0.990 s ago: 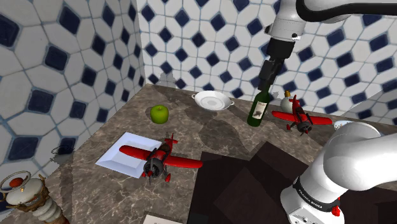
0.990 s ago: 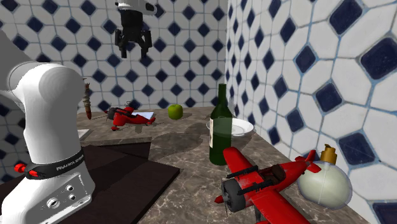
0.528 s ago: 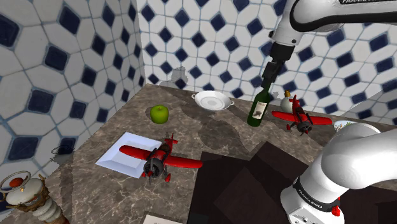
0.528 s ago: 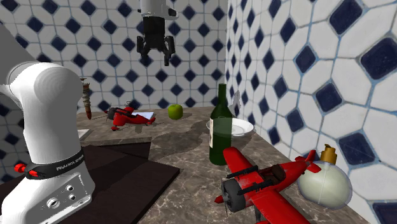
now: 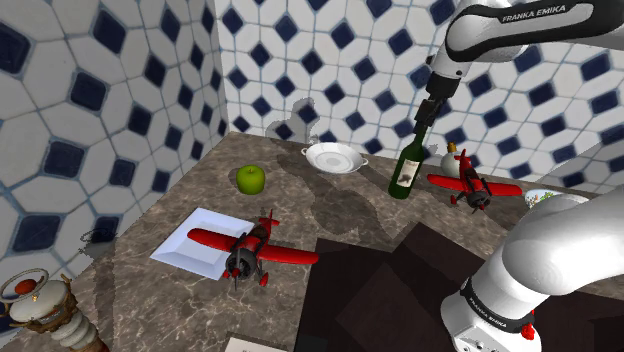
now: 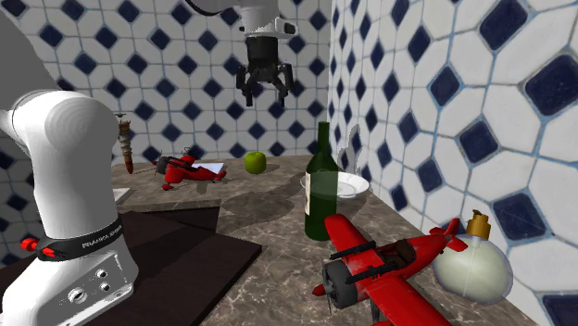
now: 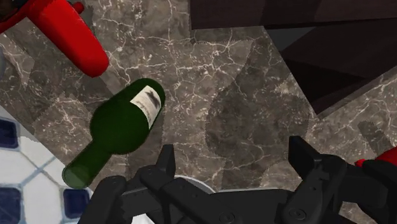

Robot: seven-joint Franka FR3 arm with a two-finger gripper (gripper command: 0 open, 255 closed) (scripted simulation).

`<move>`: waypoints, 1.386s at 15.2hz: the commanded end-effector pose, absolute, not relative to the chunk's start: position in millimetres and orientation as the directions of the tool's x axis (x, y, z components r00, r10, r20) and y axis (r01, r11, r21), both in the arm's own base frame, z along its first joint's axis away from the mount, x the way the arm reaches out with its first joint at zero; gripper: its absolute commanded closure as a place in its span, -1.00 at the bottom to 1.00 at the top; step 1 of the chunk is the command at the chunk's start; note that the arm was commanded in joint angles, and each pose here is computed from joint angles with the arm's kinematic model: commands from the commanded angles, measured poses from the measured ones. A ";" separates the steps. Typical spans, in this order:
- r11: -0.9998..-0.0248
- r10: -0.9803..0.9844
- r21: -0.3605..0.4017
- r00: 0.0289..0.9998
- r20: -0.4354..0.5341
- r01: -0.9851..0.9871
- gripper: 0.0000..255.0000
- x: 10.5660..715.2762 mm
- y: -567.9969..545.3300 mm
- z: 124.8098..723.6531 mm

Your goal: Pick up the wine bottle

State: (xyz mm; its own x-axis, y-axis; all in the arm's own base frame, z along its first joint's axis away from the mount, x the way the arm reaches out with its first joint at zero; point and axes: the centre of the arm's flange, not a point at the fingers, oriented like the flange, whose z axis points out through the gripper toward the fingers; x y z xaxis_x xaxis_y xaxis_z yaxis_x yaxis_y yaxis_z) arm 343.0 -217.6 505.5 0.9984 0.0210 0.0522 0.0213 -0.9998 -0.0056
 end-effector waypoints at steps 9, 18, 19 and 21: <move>-1.000 0.003 0.032 0.995 0.099 0.000 -1.00 362.3 -338.8 477.5; -0.999 0.000 0.037 0.994 0.106 -0.004 -1.00 365.8 -359.1 436.4; -0.999 0.000 0.037 0.994 0.106 -0.004 -1.00 365.8 -359.1 433.4; -0.999 0.000 0.038 0.994 0.106 -0.004 1.00 365.6 -359.3 433.2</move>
State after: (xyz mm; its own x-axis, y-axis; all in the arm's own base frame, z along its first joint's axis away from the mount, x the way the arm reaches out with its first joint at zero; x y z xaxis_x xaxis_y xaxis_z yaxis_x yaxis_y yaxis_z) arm 365.7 -359.3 434.5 0.9944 0.0004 0.1061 -0.0035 -0.9993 0.0373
